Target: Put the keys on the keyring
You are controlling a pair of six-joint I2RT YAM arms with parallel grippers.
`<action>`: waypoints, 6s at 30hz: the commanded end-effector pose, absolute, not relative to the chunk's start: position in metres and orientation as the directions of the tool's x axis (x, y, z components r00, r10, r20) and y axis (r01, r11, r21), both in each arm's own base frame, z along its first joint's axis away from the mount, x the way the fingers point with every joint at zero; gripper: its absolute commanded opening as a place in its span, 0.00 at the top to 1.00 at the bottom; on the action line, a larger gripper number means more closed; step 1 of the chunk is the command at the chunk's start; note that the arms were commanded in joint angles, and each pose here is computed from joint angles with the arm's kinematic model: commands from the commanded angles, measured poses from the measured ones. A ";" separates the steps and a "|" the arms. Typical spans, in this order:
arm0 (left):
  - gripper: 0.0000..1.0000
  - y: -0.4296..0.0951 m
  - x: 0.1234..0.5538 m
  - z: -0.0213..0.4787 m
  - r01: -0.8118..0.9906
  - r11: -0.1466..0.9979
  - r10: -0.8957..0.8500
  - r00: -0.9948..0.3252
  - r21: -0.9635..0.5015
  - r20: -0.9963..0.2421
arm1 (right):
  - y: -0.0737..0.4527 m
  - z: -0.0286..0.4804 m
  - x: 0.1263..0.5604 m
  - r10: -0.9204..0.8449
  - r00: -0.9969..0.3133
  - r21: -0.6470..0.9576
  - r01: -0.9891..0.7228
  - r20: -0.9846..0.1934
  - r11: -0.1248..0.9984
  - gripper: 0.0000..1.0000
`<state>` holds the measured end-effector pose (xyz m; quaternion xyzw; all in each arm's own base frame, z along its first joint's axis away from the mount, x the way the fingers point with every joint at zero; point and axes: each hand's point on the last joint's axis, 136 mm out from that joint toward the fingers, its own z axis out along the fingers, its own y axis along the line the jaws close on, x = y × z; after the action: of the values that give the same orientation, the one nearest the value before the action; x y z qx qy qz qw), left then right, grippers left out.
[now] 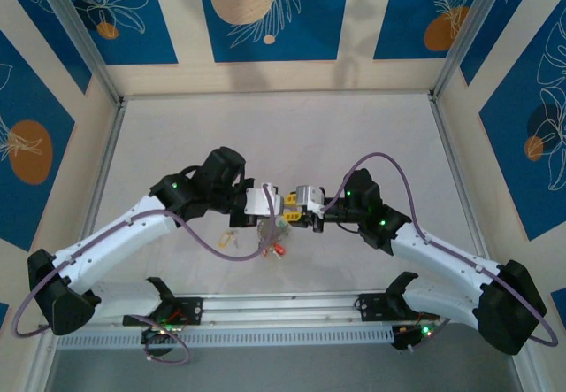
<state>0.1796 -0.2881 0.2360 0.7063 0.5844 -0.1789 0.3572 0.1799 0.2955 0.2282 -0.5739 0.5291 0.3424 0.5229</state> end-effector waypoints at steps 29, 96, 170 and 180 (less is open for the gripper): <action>0.69 -0.291 0.179 0.264 0.960 0.086 0.508 0.189 0.267 -0.840 | 0.299 0.257 0.173 0.012 0.200 -0.197 -0.974 -0.980 0.112 1.00; 0.73 -0.286 0.156 0.256 0.927 -0.080 0.525 0.351 0.365 -0.776 | 0.297 0.257 0.168 0.048 0.243 -0.235 -0.964 -0.969 0.128 1.00; 0.77 -0.296 0.157 0.250 0.971 -0.062 0.589 0.222 0.231 -0.777 | 0.285 0.253 0.167 0.001 0.179 -0.176 -0.970 -0.984 0.170 1.00; 0.74 -0.308 0.169 0.252 0.978 -0.020 0.562 0.182 0.206 -0.807 | 0.284 0.248 0.160 0.009 0.158 -0.156 -0.982 -0.987 0.108 1.00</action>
<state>0.1690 -0.3031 0.2481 0.6695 0.5856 -0.2483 0.3837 0.1672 0.2843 0.2319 -0.5020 0.5138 0.4216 0.5534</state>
